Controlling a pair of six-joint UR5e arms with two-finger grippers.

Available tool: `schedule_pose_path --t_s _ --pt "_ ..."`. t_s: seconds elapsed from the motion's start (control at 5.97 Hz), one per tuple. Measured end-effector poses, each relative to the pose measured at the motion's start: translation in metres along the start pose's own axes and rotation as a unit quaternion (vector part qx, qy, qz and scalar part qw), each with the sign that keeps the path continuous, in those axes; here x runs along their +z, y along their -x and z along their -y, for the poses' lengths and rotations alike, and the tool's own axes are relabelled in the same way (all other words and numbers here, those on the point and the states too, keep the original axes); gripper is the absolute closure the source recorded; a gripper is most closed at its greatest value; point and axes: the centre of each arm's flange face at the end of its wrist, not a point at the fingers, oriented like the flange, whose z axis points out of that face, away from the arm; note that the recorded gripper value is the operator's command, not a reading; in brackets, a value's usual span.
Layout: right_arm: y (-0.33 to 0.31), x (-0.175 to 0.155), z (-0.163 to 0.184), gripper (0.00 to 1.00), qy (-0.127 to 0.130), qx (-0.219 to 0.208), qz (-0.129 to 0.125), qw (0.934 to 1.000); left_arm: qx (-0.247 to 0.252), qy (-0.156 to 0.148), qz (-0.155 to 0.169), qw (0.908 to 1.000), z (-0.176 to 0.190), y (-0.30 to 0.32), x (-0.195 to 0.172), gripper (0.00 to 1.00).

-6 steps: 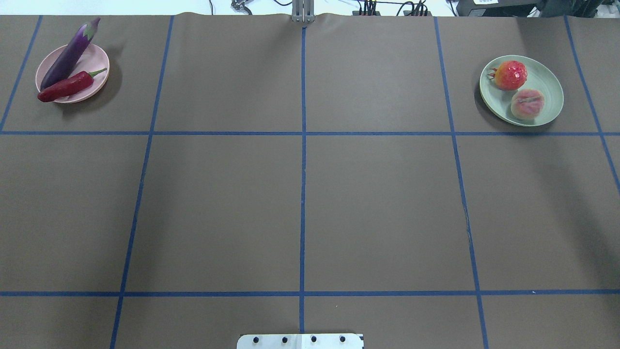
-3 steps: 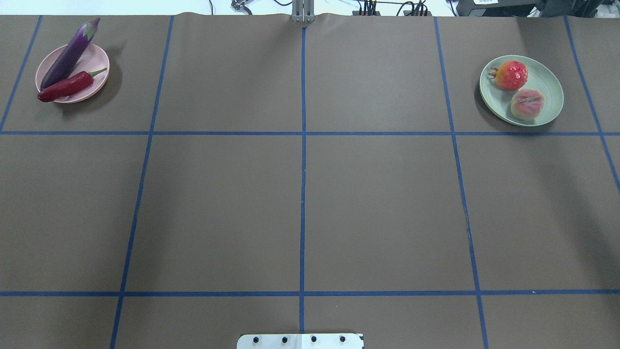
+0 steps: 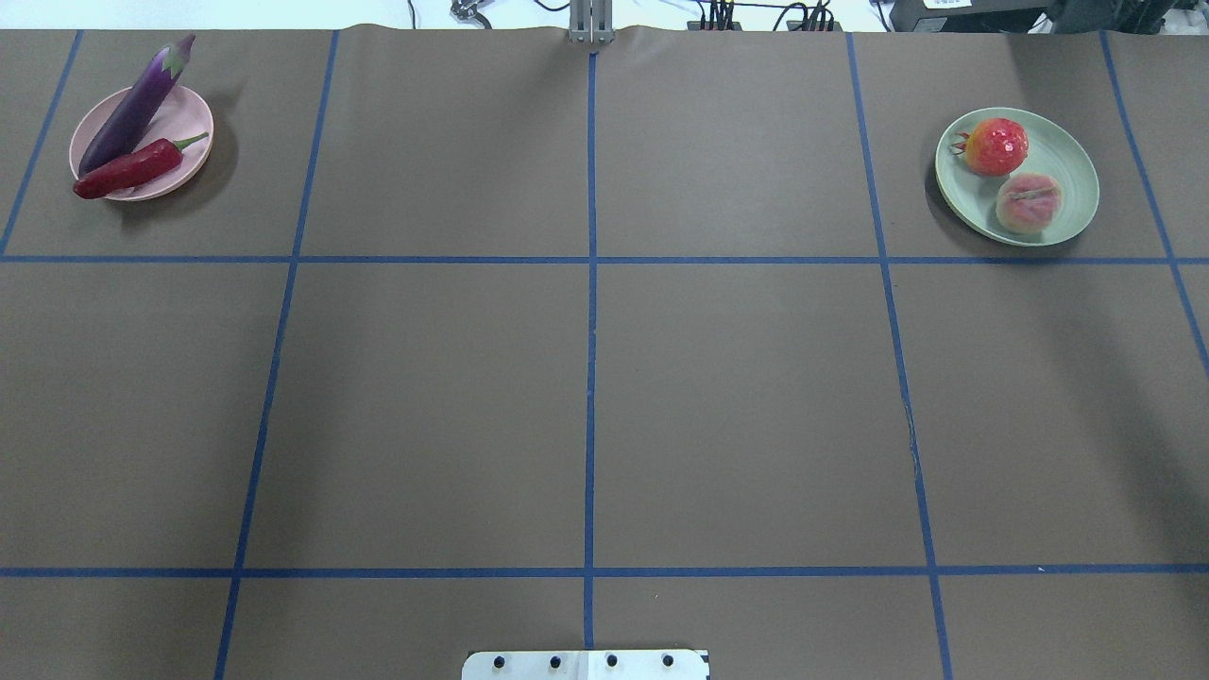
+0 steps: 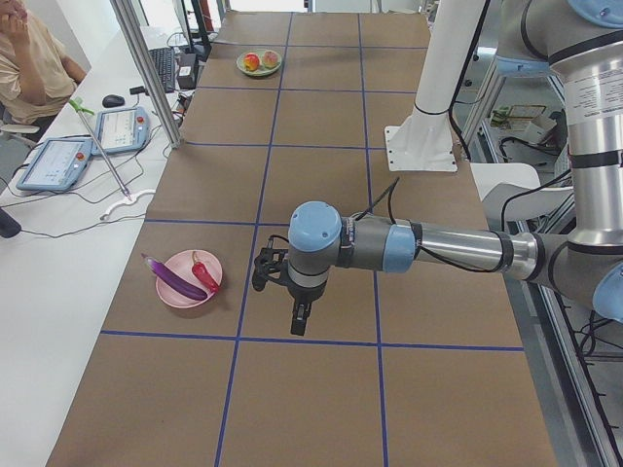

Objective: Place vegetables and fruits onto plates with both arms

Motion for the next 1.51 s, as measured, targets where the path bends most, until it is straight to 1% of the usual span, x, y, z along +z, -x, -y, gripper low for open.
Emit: schedule_pose_path --t_s 0.5,1.51 --pt "0.014 0.014 0.002 0.00 0.015 -0.013 0.001 0.9998 -0.001 0.001 0.000 1.0000 -0.002 0.000 0.001 0.00" --pt "0.020 0.021 0.001 0.00 0.022 -0.016 0.002 0.9996 0.001 0.003 0.000 1.0000 -0.002 0.001 0.004 0.00"
